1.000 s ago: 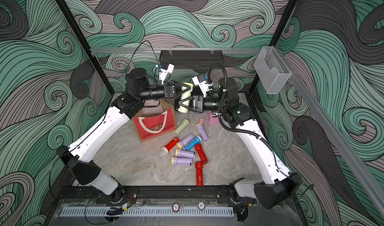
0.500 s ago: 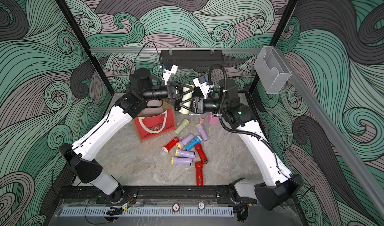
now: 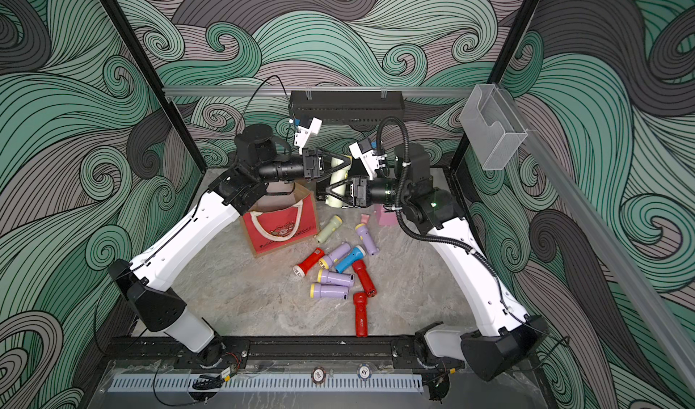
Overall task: Put the flashlights into the tote bags
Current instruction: Place the flashlight in the canvas bag.
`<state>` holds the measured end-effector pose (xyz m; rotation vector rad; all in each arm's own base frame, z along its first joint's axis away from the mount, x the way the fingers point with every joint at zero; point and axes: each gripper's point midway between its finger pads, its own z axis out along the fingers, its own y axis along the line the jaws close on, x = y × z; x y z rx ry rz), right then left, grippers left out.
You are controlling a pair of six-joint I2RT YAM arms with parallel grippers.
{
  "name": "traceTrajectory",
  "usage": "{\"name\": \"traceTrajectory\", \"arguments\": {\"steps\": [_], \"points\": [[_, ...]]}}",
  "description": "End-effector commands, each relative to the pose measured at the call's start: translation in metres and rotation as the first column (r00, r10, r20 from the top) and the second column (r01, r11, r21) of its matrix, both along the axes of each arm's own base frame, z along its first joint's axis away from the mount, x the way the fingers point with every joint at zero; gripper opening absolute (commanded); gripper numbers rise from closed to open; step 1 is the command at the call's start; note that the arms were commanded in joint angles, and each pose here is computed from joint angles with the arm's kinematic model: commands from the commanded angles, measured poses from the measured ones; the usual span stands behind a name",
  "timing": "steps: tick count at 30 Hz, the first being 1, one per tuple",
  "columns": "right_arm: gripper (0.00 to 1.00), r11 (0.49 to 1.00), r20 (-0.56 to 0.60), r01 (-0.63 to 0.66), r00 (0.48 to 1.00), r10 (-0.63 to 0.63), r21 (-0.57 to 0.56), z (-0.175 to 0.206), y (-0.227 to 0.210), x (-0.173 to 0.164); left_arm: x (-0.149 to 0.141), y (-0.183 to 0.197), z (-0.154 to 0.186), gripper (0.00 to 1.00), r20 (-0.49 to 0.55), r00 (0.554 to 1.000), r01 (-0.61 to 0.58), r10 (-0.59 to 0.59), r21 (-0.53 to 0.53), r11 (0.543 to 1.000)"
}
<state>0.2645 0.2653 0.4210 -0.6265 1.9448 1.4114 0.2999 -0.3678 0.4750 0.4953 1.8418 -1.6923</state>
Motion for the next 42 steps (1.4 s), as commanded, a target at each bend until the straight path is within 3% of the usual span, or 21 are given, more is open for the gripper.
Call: {"name": "traceTrajectory", "arguments": {"steps": [1, 6, 12, 19, 23, 30, 33, 39, 40, 42], "points": [[0.0, 1.0, 0.036, 0.01, 0.999, -0.01, -0.013, 0.002, 0.001, 0.003, -0.002, -0.003, -0.002, 0.7, 0.012, 1.0, 0.013, -0.014, 0.009, 1.0], [0.0, 1.0, 0.04, 0.015, 0.999, -0.014, -0.005, 0.004, 0.002, 0.007, -0.002, -0.004, -0.008, 0.7, 0.007, 1.0, 0.015, -0.015, 0.03, 0.999], [0.0, 1.0, 0.036, 0.003, 0.999, -0.003, -0.001, 0.004, 0.004, 0.008, 0.002, -0.006, -0.015, 0.58, 0.001, 1.0, 0.01, -0.01, 0.043, 0.999], [0.0, 1.0, 0.025, -0.001, 1.0, 0.001, -0.01, -0.002, 0.007, 0.008, 0.005, -0.01, -0.015, 0.53, 0.005, 1.0, 0.013, -0.014, 0.038, 0.999], [0.0, 1.0, 0.024, -0.004, 1.0, 0.004, -0.012, -0.003, 0.008, 0.008, 0.007, -0.011, -0.017, 0.39, 0.001, 1.0, 0.012, -0.012, 0.04, 0.999], [0.0, 1.0, 0.019, 0.007, 1.0, -0.007, -0.028, -0.006, 0.008, 0.008, 0.009, -0.006, -0.018, 0.02, 0.0, 1.0, -0.007, 0.007, 0.05, 0.999], [0.23, 0.999, 0.021, 0.022, 1.0, -0.021, -0.031, -0.006, 0.006, 0.009, 0.015, 0.003, -0.019, 0.0, 0.006, 0.998, -0.058, 0.057, 0.069, 0.996], [0.93, 0.997, 0.027, 0.061, 0.998, -0.06, -0.042, -0.003, 0.001, 0.01, 0.036, 0.035, -0.033, 0.0, -0.001, 0.981, -0.19, 0.192, 0.157, 0.969], [0.99, 0.996, 0.024, 0.071, 0.997, -0.07, -0.047, -0.004, 0.0, 0.011, 0.04, 0.041, -0.037, 0.0, -0.001, 0.977, -0.212, 0.215, 0.18, 0.961], [1.0, 0.994, 0.018, 0.086, 0.996, -0.085, -0.063, -0.007, -0.002, 0.012, 0.048, 0.055, -0.045, 0.0, -0.003, 0.962, -0.265, 0.273, 0.225, 0.938]]}}
